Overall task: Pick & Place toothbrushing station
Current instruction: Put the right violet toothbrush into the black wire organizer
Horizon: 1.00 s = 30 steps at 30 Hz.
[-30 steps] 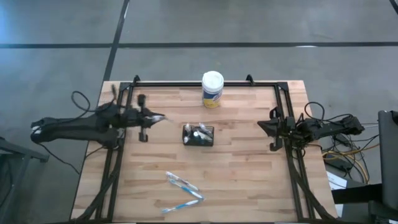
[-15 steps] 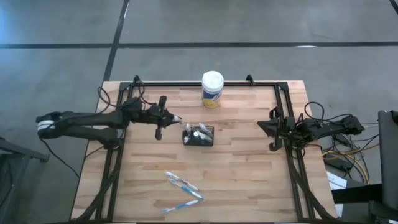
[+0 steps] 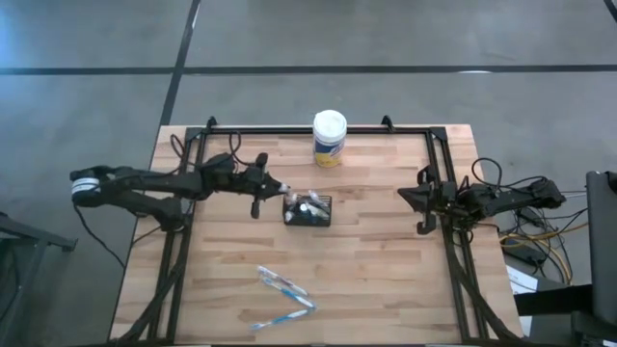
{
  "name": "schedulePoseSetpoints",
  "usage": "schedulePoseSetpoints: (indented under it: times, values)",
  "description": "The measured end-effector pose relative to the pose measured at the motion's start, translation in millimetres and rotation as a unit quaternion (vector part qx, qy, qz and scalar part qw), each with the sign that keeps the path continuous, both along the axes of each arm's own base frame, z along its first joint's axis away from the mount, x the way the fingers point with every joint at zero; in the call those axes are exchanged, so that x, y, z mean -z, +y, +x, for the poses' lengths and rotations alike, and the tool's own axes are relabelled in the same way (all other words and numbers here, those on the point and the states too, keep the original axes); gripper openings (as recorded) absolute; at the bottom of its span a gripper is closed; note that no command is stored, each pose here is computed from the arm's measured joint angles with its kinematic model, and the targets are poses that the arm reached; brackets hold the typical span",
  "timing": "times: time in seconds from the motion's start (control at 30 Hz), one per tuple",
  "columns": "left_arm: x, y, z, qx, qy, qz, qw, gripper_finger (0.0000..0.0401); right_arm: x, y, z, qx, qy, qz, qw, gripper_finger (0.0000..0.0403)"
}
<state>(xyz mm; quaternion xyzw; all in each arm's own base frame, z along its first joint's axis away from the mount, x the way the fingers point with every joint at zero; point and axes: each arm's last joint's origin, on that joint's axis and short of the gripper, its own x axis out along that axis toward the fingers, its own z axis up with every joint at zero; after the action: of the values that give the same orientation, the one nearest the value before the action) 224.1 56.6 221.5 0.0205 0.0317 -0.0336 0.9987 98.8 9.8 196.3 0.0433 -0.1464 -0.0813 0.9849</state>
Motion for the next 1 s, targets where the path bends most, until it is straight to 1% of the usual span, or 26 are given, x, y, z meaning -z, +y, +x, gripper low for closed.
schedulePoseSetpoints:
  times: [0.13,0.47,0.63,1.0]
  values:
    - [9,2,4,-0.001,0.006,0.003,1.000,0.0021,0,0,0,0.000,0.000,0.000,1.000,0.0008]
    - [30,6,13,-0.002,0.046,-0.002,0.999,0.0021,0,0,0,0.000,0.000,0.000,1.000,0.0008]
    - [37,7,17,0.007,0.055,0.003,0.998,0.0021,0,0,0,-0.001,0.000,0.000,1.000,0.0008]
    - [49,7,16,0.010,0.072,0.008,0.997,0.0030,0,0,0,-0.001,0.000,0.000,1.000,0.0008]
